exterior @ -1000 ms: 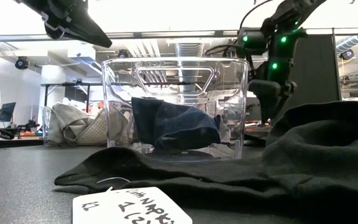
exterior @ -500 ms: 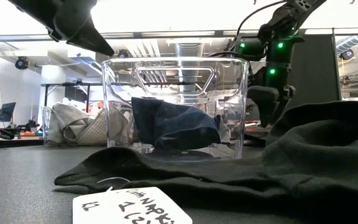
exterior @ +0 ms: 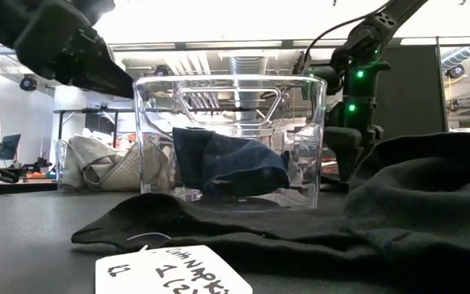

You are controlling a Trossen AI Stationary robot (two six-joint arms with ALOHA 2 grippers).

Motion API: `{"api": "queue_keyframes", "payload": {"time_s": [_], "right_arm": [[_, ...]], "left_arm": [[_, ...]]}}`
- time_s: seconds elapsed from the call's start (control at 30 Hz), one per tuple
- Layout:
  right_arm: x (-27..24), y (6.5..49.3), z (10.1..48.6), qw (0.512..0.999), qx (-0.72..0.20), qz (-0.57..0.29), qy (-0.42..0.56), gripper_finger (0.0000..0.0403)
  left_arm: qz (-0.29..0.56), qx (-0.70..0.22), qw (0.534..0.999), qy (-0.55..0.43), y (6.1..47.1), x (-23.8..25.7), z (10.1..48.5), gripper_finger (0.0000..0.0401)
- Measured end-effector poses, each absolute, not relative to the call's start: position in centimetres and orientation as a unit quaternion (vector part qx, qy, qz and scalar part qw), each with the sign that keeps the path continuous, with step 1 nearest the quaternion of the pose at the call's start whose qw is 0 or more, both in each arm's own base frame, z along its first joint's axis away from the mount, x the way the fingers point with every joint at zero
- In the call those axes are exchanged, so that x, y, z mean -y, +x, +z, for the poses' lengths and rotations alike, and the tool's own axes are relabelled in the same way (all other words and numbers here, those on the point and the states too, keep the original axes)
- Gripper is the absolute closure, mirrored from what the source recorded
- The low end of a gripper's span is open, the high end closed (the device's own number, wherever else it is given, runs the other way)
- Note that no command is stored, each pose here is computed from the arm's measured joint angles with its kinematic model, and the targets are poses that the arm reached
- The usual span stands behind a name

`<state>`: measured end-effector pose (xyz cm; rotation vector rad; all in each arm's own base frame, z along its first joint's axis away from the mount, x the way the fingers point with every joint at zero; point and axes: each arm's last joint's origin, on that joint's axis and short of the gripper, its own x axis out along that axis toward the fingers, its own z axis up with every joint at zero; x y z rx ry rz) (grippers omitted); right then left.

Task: Sort towels by color in basket
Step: Put the top black towel into the bottom transparent bin

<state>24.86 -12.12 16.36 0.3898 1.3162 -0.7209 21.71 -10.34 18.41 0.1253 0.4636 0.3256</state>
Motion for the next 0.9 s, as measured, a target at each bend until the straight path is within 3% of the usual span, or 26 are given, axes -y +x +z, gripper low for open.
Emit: {"api": "queue_keyframes", "payload": {"time_s": [0.2, 0.63, 0.77, 0.9], "right_arm": [[12.3, 24.4, 17.0, 0.714, -0.589, -0.333, 0.182, 0.0127], [13.0, 24.7, 14.9, 0.693, -0.619, -0.325, 0.174, 0.0156], [13.2, 24.9, 13.8, 0.682, -0.631, -0.324, 0.177, 0.0212], [13.3, 24.8, 14.0, 0.684, -0.63, -0.324, 0.17, 0.0324]], "left_arm": [[0.106, -0.202, 0.971, 0.074, 21.9, 10.7, 18.6, 0.0401], [0.181, -0.169, 0.965, 0.09, 22.3, 10.6, 19.9, 0.0401], [0.202, -0.164, 0.961, 0.094, 22.3, 10.5, 20.0, 0.0401], [0.21, -0.159, 0.96, 0.092, 22.3, 10.4, 20.0, 0.0401]]}}
